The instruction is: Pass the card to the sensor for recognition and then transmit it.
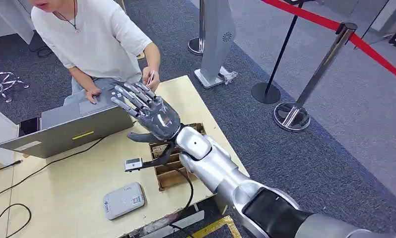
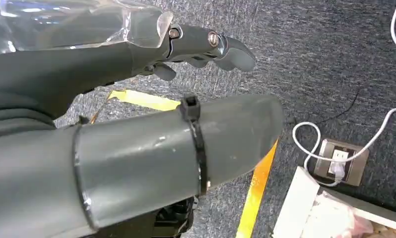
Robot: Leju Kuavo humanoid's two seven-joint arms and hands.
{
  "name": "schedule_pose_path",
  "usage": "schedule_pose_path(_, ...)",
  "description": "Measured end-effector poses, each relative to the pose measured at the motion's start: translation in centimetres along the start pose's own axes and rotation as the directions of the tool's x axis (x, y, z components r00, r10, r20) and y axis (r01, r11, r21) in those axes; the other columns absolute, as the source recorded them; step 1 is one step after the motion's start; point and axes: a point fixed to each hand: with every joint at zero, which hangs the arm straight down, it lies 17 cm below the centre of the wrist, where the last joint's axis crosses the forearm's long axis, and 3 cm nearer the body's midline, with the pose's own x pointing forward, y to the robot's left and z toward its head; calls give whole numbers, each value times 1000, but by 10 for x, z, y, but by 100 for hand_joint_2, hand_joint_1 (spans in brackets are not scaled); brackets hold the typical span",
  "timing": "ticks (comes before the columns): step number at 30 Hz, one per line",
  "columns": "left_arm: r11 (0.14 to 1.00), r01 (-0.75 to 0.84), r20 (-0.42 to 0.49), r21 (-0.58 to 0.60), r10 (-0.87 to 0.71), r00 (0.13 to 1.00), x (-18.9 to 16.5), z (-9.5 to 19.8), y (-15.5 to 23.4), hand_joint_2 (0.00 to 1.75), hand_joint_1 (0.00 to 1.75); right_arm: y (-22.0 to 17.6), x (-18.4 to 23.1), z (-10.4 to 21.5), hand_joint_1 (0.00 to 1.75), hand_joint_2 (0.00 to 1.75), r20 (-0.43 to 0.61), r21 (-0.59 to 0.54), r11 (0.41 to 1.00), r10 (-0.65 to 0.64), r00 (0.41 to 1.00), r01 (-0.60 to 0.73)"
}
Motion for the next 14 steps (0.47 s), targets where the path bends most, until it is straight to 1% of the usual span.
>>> schedule_pose_path(6,1000,-5,2,1,5,1000,0,0,0,0,0,-9,-1,-3,0,0,-3,-49,996,-79,997,78)
schedule_pose_path(10,1000,-10,3,3,10,1000,1,0,1,0,0,-14,-6,-2,0,0,-31,-103,979,-180,983,176)
schedule_pose_path(12,1000,-16,4,4,16,1000,1,0,1,0,0,-15,-13,1,0,0,-74,-152,951,-283,956,270)
schedule_pose_path(14,1000,-21,6,6,21,1000,1,0,1,0,0,-13,-20,5,0,0,-138,-206,901,-414,900,383)
